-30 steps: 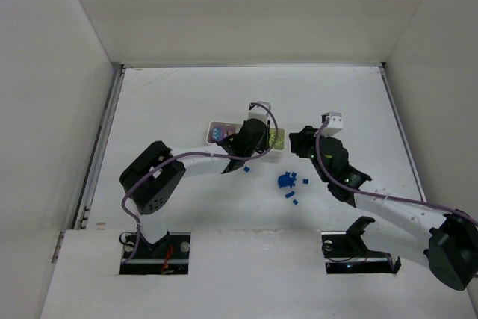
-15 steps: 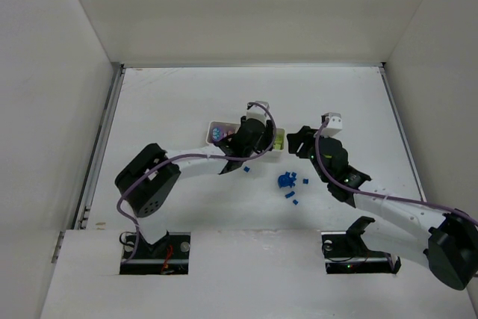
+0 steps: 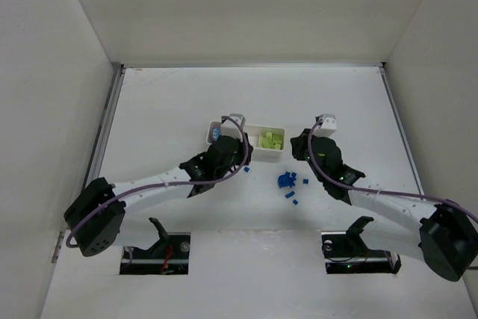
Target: Sort the legos into containers by color
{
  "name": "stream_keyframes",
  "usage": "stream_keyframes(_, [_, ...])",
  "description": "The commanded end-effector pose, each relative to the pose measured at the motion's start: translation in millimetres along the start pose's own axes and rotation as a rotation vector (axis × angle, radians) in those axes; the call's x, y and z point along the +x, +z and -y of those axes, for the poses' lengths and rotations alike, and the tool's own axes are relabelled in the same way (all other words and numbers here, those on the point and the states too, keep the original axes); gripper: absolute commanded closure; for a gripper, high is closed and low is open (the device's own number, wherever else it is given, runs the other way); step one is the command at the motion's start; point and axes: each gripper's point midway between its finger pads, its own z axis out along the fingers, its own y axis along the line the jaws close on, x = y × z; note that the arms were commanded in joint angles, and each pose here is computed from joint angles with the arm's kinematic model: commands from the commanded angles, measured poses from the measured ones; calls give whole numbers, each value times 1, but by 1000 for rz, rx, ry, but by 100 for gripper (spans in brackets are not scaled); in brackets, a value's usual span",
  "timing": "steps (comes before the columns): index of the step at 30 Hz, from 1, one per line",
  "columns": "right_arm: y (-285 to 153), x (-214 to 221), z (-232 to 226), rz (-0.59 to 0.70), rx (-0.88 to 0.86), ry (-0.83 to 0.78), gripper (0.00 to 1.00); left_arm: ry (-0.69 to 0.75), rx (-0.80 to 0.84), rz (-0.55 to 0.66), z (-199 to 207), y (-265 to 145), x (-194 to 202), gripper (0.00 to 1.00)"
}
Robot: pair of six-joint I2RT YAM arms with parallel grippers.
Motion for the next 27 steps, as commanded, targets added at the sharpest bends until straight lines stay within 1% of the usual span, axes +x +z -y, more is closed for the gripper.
stream_keyframes(1, [3, -15, -13, 30, -17, 17, 78, 23, -53, -113, -20, -16, 46, 75])
stream_keyframes(5, [5, -3, -11, -3, -5, 16, 73, 43, -70, -183, -28, -15, 76, 63])
stream_keyframes(7, [1, 7, -10, -32, 8, 6, 69, 65, -77, -211, -31, -13, 88, 60])
stream_keyframes(9, [-3, 13, -8, -48, 23, -2, 62, 82, -81, -225, -33, -8, 95, 60])
stream_keyframes(14, [-20, 45, 3, -135, 70, -33, 52, 114, -62, -245, -31, 3, 108, 60])
stream_keyframes(17, [-34, 66, 13, -190, 115, -32, 49, 123, -61, -257, -31, 8, 115, 60])
stream_keyframes(20, [-48, 78, 13, -223, 122, -27, 47, 134, -69, -266, -33, 13, 120, 60])
stream_keyframes(27, [-62, 89, 9, -253, 107, 4, 46, 144, -71, -282, -36, 21, 128, 62])
